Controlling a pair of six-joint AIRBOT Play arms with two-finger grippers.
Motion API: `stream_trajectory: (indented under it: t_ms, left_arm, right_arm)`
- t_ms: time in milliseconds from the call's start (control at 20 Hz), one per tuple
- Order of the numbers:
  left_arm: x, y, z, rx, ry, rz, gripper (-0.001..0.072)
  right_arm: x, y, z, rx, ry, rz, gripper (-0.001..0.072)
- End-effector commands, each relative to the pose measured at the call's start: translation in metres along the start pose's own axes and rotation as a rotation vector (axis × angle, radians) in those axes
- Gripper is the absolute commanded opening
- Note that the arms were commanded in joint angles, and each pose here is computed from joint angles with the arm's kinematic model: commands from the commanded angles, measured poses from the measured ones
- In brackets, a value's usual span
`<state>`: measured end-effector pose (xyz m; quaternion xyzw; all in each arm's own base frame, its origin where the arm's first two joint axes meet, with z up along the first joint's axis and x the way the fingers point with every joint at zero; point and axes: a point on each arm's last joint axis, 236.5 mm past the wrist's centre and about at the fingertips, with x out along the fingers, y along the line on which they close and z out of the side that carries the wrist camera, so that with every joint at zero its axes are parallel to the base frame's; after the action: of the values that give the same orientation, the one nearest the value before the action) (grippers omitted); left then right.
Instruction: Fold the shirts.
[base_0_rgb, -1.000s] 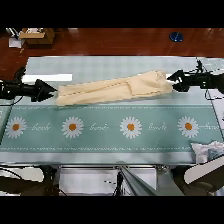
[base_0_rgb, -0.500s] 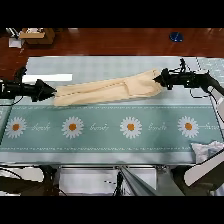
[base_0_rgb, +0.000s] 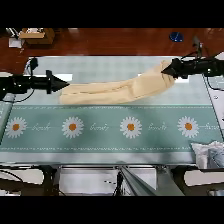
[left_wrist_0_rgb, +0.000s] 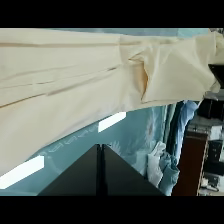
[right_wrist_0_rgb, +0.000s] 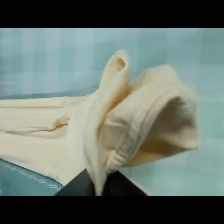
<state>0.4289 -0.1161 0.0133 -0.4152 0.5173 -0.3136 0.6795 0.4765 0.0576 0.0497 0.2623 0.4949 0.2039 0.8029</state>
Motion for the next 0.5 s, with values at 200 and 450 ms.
stream_trajectory:
  t_ms: [200,450]
  left_arm:
    - [0.116,-0.071,-0.080,0.158,0.218,-0.039,0.0020]
    - [0.182,-0.091,-0.119,0.192,0.218,0.022,0.0021]
  right_arm:
    - [-0.077,0.037,-0.029,-0.091,0.027,-0.126,0.0035]
    - [-0.105,0.062,-0.035,-0.095,-0.019,-0.123,0.0035]
